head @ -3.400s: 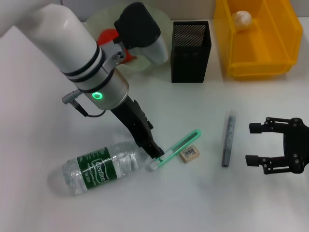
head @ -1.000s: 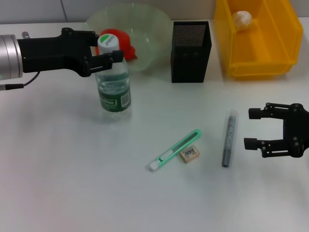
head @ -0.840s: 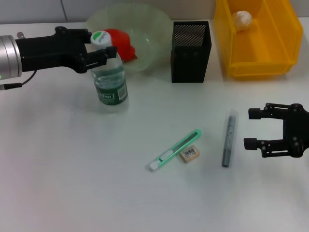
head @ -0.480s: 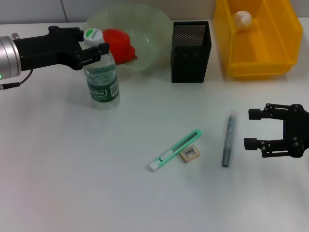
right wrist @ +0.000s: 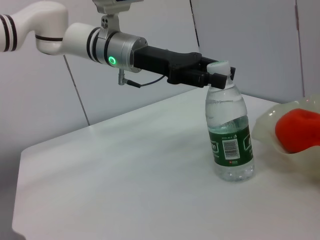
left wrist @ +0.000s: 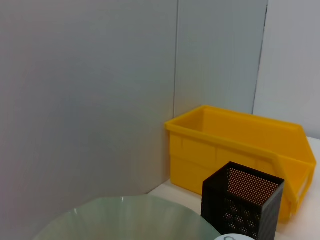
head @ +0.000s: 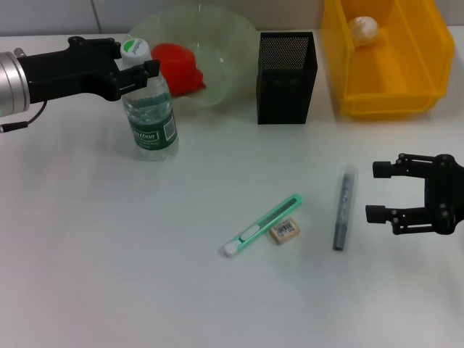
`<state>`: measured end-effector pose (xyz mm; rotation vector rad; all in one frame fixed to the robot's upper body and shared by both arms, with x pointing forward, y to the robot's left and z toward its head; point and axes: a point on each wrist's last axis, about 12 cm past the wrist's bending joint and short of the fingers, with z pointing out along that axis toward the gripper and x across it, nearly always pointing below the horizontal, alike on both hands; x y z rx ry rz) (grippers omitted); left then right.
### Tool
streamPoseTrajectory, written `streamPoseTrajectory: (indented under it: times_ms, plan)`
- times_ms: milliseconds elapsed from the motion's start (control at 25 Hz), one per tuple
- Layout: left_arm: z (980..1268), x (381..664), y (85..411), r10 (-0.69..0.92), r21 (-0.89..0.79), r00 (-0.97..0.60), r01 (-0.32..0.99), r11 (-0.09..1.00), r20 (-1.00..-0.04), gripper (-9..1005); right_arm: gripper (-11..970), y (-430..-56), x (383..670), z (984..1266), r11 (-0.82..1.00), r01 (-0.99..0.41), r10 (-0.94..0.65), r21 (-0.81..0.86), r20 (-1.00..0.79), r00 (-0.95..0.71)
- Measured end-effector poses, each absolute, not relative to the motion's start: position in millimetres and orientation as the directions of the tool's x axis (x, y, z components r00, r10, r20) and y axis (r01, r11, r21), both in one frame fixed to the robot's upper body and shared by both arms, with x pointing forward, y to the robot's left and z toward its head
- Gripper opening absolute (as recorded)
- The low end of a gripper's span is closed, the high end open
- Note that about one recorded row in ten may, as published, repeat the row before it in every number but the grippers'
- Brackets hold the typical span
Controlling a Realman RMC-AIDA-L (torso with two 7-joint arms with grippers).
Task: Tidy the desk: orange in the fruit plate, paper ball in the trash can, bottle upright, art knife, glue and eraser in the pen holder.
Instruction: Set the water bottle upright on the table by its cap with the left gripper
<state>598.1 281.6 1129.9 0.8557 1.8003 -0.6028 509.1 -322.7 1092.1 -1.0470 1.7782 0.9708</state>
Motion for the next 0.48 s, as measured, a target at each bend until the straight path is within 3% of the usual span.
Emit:
streamPoseTrajectory:
  times_ms: [440,480]
  plan:
    - [1128.7,597.8,281.4,0.272,-0.019,-0.240,0.782,0.623,-0.932,479,835,-323.1,510.4,1093.3,0.357,-0.913,-0.264,0.196,-0.917,-0.300]
    - [1128.9,597.8,281.4,0.272,-0.019,-0.239,0.783,0.622,-0.932,531,835,-323.2,510.4,1093.4,0.358,-0.913,-0.263,0.196,-0.917,-0.300]
